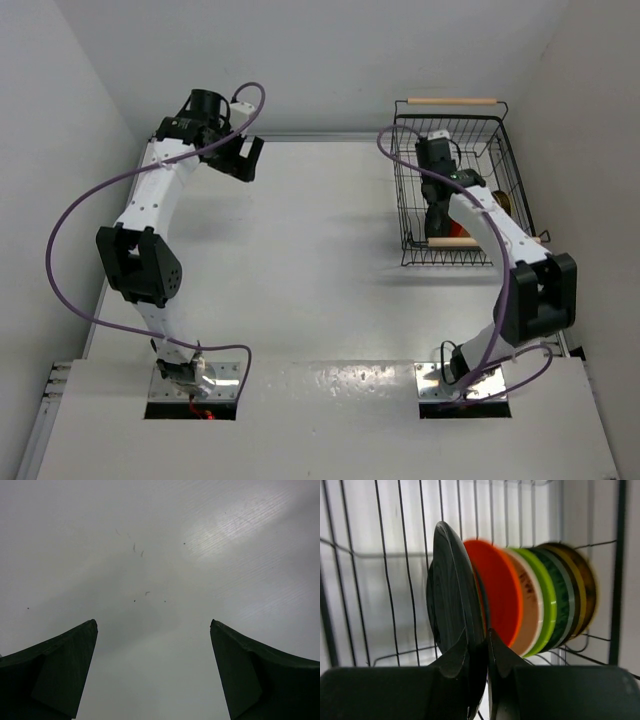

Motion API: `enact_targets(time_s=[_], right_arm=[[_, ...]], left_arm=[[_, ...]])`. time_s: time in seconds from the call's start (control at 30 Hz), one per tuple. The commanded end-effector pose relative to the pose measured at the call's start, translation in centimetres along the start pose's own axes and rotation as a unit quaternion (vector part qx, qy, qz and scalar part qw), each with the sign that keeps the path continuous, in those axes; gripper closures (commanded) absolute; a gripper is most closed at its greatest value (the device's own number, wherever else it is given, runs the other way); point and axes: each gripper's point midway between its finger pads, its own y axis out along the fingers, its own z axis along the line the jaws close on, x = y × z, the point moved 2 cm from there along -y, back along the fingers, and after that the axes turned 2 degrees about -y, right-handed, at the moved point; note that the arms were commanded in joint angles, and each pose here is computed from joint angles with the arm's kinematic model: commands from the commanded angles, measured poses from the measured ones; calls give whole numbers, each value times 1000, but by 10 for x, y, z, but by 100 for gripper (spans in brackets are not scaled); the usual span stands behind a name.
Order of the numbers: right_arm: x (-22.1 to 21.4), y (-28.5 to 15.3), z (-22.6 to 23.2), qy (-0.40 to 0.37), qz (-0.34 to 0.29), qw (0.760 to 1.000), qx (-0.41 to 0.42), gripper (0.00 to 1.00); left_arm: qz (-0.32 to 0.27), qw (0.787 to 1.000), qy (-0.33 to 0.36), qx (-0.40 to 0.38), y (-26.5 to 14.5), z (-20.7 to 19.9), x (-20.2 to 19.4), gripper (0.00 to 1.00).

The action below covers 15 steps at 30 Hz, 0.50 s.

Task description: Load the plates into the dish rack

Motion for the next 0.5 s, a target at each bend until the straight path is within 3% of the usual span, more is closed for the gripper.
enact_targets(time_s=[0.0,0.47], right_arm=[[-13,16,10,-12,15,1000,12,100],[-68,57,45,11,107,993,56,99]], left_arm=[[-29,999,-2,18,-22,8,9,0],[-24,999,-7,25,-21,13,4,0]])
